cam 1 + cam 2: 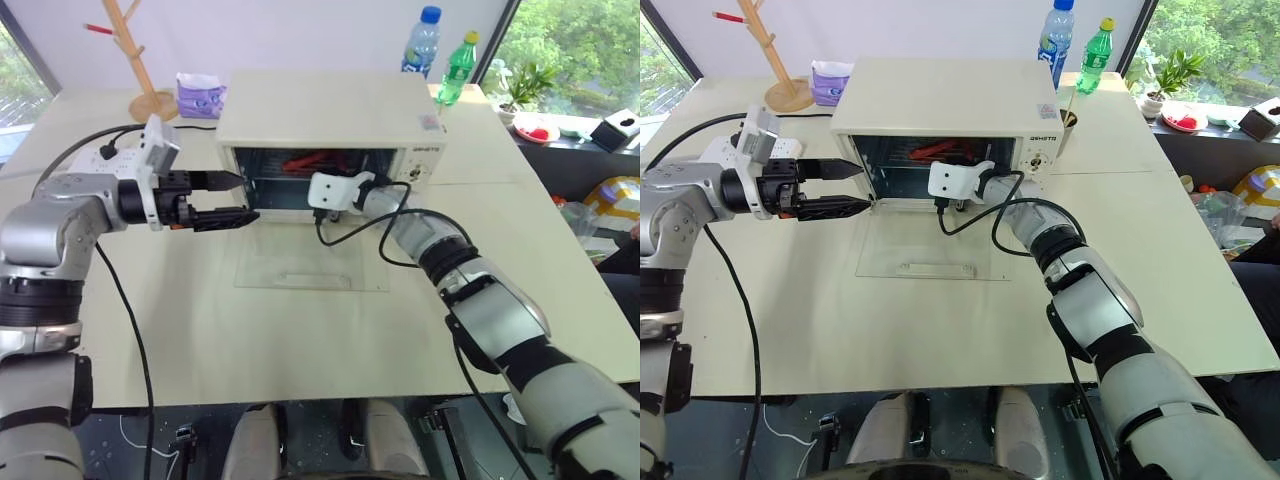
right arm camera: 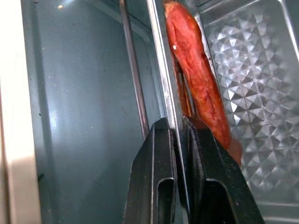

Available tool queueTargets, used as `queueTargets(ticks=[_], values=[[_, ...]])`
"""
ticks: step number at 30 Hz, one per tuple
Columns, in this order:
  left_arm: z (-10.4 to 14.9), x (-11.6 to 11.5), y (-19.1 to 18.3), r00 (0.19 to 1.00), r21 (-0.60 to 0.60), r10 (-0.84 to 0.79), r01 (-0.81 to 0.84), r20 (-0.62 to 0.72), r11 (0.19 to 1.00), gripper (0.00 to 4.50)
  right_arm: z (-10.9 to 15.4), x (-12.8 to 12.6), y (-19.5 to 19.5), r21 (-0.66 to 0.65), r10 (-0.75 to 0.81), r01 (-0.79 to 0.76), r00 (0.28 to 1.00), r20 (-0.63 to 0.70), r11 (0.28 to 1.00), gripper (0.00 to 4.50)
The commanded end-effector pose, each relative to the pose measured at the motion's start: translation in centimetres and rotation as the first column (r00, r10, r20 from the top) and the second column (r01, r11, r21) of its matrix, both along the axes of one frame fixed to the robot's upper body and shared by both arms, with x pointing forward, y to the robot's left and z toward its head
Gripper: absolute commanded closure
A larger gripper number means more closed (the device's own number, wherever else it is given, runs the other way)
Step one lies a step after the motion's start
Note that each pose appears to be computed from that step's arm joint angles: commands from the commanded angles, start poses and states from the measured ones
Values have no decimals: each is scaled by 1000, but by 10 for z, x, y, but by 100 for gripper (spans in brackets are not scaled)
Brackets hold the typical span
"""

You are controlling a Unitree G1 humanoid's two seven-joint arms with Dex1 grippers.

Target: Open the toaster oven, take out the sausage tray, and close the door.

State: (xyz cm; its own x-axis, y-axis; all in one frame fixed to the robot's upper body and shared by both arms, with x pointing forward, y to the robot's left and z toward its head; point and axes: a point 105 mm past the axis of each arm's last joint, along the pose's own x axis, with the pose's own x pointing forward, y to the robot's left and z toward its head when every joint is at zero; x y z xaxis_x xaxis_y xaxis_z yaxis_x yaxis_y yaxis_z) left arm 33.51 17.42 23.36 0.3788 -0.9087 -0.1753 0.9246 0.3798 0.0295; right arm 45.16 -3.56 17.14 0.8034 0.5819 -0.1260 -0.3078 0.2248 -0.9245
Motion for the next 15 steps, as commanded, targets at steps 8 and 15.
queueTargets(ticks=[8,15], values=[[17,17,-1,998,-6,4,-4,57,1000,0,10,-13,-2,62,44,-46,998,34,997,447],[20,31,-5,998,-13,5,-4,68,1000,0,11,-42,1,57,96,-100,993,63,993,447]])
